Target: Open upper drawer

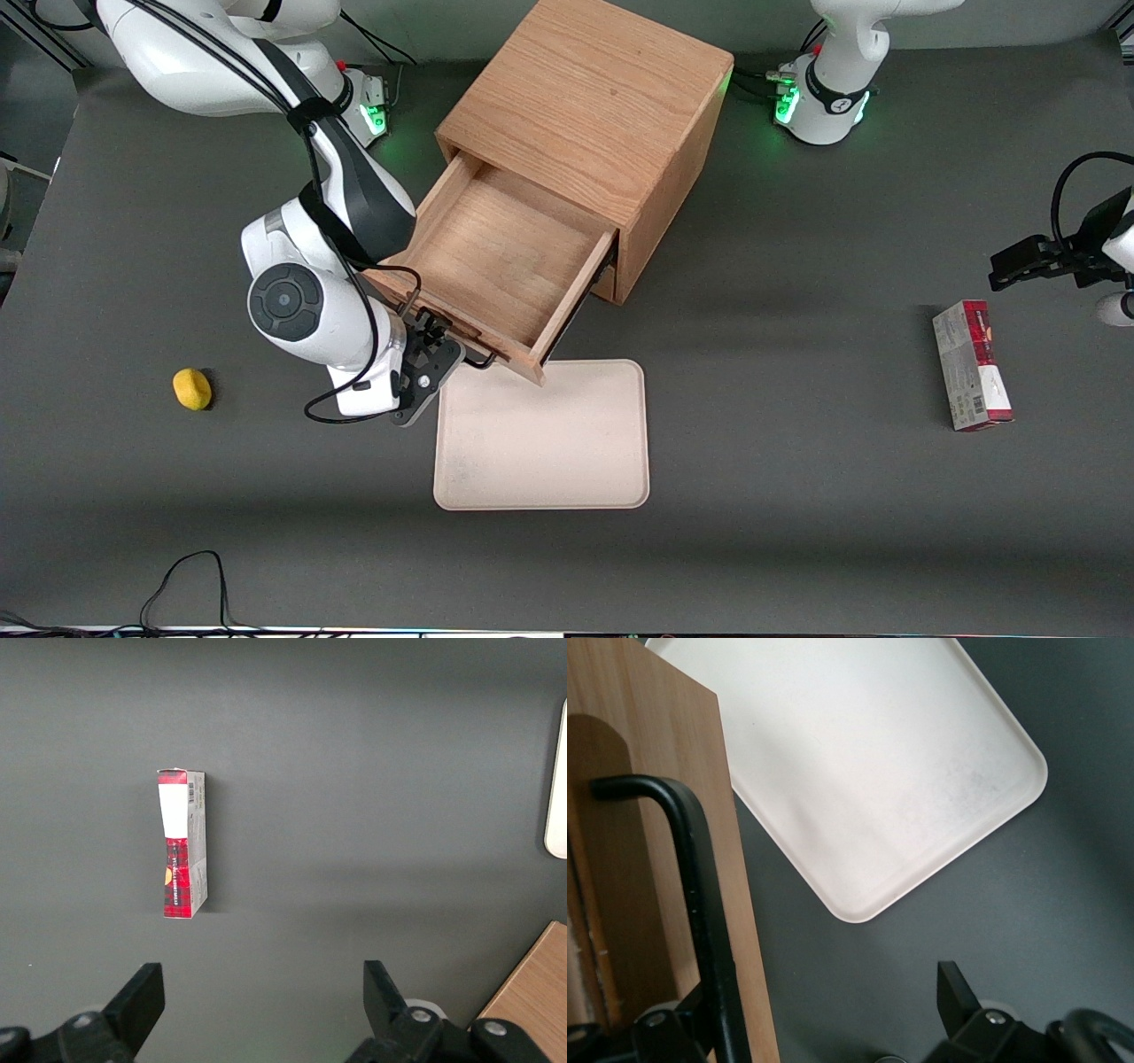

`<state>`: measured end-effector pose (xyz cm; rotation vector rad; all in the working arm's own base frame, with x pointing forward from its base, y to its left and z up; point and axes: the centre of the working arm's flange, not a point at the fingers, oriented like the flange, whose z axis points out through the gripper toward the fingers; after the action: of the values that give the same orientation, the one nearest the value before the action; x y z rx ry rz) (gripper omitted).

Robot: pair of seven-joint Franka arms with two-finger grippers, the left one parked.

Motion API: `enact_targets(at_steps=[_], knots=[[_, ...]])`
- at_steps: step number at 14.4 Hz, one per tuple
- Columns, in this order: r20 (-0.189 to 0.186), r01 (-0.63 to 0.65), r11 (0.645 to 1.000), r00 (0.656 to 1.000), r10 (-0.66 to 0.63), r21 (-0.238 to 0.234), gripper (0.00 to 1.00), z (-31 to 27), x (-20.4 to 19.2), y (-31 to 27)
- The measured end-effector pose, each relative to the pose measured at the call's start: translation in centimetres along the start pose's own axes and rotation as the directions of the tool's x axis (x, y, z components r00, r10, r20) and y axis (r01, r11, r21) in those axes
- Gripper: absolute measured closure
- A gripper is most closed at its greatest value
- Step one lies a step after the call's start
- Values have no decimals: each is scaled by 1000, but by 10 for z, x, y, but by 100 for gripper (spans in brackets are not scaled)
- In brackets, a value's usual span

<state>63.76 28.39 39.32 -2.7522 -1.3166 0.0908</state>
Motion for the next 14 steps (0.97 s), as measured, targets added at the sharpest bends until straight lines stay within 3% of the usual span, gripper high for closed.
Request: enact_targets(at_steps=[8,11,14], knots=[[-12,-61,998,998,60,-19,0,-106,-10,1],[-21,-200,979,980,199,-44,0,-146,-26,-8],[-5,-351,933,936,352,-81,0,-186,-58,-9]])
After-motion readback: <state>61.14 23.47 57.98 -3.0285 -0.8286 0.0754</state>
